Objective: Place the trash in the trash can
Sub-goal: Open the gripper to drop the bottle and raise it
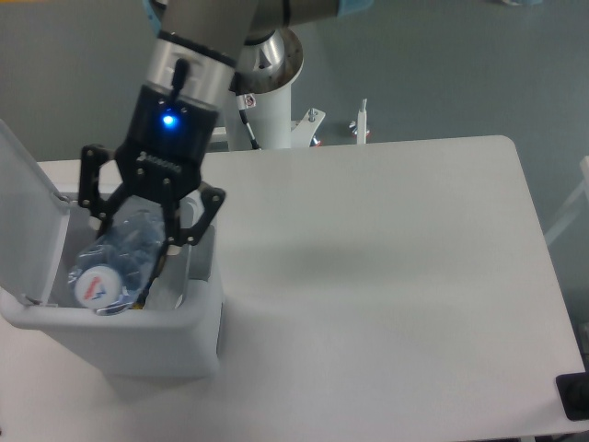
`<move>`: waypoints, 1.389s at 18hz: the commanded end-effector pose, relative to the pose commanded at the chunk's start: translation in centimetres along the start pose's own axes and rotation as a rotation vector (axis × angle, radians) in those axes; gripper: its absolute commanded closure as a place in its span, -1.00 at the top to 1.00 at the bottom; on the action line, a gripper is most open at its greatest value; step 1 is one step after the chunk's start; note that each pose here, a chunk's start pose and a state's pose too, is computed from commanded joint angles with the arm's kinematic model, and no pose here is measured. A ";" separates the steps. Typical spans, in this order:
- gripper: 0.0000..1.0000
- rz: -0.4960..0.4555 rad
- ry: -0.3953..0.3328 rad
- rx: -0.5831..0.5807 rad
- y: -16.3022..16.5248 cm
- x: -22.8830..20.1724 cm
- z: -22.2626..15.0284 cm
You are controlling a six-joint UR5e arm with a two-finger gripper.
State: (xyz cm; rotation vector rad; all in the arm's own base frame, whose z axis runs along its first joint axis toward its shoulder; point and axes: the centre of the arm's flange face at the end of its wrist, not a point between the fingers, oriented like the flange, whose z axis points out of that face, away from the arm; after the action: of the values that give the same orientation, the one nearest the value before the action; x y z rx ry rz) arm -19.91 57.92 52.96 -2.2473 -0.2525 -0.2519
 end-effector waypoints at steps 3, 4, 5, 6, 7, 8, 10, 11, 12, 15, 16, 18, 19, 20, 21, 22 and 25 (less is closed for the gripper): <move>0.37 -0.010 0.009 -0.026 1.3 0.0 1.1; 0.44 -0.014 0.010 -0.031 1.6 0.0 1.2; 0.55 -0.014 0.011 -0.033 1.8 0.0 1.1; 0.78 -0.014 0.011 -0.036 2.0 0.1 1.1; 1.00 -0.009 0.011 -0.033 1.9 0.1 1.0; 1.00 -0.007 0.009 -0.031 1.8 0.2 0.8; 1.00 -0.007 0.006 -0.028 1.7 0.0 0.6; 1.00 -0.008 0.004 -0.027 1.7 -0.2 0.5; 1.00 -0.009 0.001 -0.025 1.7 -0.4 0.4; 1.00 -0.020 -0.033 0.007 0.6 -2.1 -1.4; 1.00 -0.031 -0.058 0.024 0.2 -3.6 -2.4; 1.00 -0.041 -0.098 0.055 -0.8 -6.0 -4.3; 1.00 -0.042 -0.119 0.067 -1.0 -7.5 -5.1; 1.00 -0.037 -0.135 0.075 -1.3 -8.7 -5.7; 1.00 -0.036 -0.150 0.085 -1.8 -9.8 -6.2; 1.00 -0.045 -0.166 0.090 -2.1 -11.3 -6.5; 1.00 -0.042 -0.217 0.106 -3.1 -14.2 -7.9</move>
State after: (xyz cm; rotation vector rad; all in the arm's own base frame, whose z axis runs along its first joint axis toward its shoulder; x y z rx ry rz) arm -35.16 52.40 56.43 -2.1655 -0.4191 -0.0150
